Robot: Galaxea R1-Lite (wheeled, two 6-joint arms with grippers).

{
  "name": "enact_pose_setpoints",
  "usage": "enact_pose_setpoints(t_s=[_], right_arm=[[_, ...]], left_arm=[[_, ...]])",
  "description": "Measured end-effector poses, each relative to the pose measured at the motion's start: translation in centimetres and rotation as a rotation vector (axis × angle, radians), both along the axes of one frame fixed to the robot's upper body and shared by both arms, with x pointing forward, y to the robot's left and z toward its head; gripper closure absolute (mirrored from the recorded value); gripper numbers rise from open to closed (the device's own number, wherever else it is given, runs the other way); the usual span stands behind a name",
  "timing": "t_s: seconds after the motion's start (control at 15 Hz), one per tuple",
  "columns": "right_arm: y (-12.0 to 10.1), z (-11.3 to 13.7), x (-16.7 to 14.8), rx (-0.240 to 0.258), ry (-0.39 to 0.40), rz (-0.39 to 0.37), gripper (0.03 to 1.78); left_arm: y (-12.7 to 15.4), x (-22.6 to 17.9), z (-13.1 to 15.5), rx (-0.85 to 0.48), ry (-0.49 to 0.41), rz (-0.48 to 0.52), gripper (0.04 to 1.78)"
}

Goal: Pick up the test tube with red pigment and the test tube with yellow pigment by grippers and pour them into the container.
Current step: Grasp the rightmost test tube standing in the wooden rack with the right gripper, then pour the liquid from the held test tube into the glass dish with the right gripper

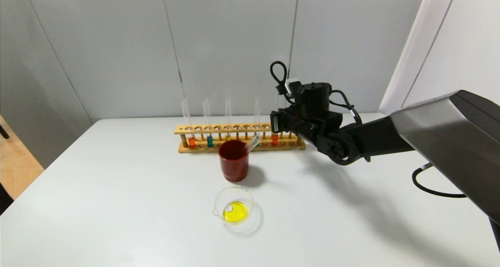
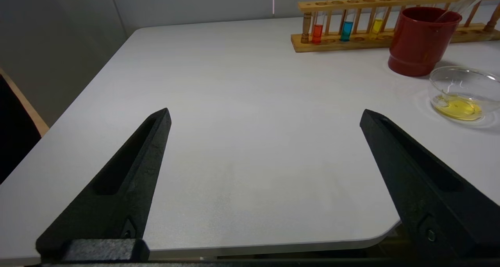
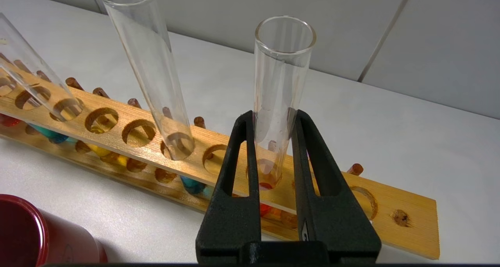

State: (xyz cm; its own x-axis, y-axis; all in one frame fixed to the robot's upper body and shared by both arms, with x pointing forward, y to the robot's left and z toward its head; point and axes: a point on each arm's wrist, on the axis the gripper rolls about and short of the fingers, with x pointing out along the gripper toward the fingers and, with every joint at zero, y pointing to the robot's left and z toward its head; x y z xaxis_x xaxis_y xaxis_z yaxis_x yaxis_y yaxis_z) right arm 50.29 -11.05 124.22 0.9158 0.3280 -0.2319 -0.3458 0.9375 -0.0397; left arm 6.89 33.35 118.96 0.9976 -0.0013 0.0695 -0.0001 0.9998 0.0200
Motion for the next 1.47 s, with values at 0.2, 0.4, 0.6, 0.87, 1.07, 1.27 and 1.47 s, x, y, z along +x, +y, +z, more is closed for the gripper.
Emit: enact_pose_setpoints(t_s=[0.2,0.4,0.6,0.87,1.07,1.27,1.47], right_arm=[[0.0,0.1,-0.1,-0.008,-0.003,0.002,1.54],[0.0,0.2,-0.3,-0.014,-0.008,0.006,1.54],[0.0,0.7,-0.4,-0.009,-0.019,0.007,1.54],[-0.2,1.9,-0.7,0.004,-0.041,0.004,1.54],[-0.5,3.2,-1.1,0.016,-0.061,0.002,1.54],[-1.0,4.9,-1.6,0.034,-0.094,0.000,1.54],[-1.5,6.6,-2.2,0.034,-0.128,-0.002,1.54]], left_arm=[[0.0,0.0,0.0,0.000,0.000,0.000,0.11],[0.0,0.0,0.0,0.000,0.000,0.000,0.11],[0.0,0.0,0.0,0.000,0.000,0.000,0.11],[0.0,0.0,0.0,0.000,0.000,0.000,0.11],[0.0,0.0,0.0,0.000,0.000,0.000,0.11],[0.0,0.0,0.0,0.000,0.000,0.000,0.11],[0.0,0.0,0.0,0.000,0.000,-0.001,0.11]])
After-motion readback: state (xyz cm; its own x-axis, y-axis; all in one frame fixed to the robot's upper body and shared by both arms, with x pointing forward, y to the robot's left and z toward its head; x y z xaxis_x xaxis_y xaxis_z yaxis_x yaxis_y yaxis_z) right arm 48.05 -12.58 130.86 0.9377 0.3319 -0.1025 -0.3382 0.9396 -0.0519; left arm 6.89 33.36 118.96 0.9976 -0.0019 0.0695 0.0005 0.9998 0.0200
